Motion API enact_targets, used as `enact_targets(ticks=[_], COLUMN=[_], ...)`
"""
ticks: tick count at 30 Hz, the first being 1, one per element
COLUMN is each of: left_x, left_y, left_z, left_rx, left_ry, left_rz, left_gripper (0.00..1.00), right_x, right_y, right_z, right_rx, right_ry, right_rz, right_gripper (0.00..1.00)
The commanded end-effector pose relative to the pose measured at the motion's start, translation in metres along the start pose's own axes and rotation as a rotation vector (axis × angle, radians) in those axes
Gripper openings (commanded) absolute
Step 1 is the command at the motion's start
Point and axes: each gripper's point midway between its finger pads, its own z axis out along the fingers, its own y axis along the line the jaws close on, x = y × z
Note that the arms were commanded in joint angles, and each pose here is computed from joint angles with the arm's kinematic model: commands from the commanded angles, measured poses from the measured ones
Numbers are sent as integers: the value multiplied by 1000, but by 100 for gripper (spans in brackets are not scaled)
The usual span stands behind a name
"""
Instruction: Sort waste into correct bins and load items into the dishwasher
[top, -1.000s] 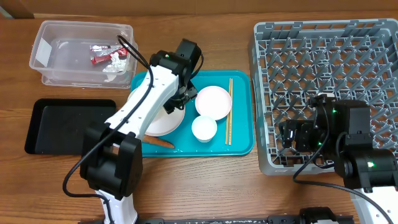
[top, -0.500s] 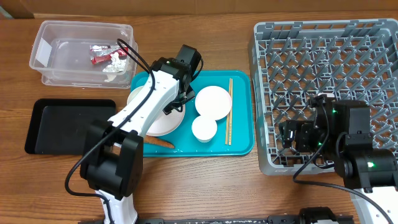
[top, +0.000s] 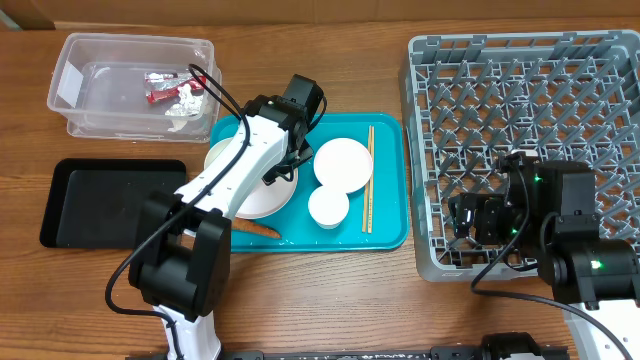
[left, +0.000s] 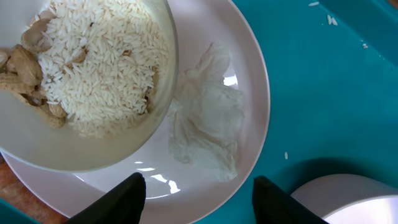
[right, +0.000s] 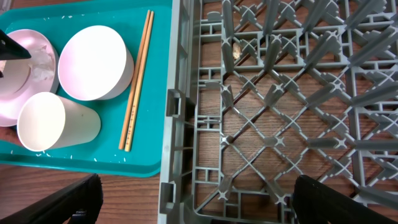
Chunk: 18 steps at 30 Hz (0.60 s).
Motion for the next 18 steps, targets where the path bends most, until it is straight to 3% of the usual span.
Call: enact_targets(ticks=[1, 18], left_x=[-6, -10], left_y=[6, 8], left_z=[1, 1], left_rx=[-16, -29], left_ry=[-22, -44], left_rz=[-1, -1], left_gripper=[57, 58], right_x=[-9, -10], right_y=[3, 3], right_z=[-8, -8], right_rx=[-7, -7], right_ry=[-35, -35], right_rz=[-3, -3], right_gripper=[100, 100])
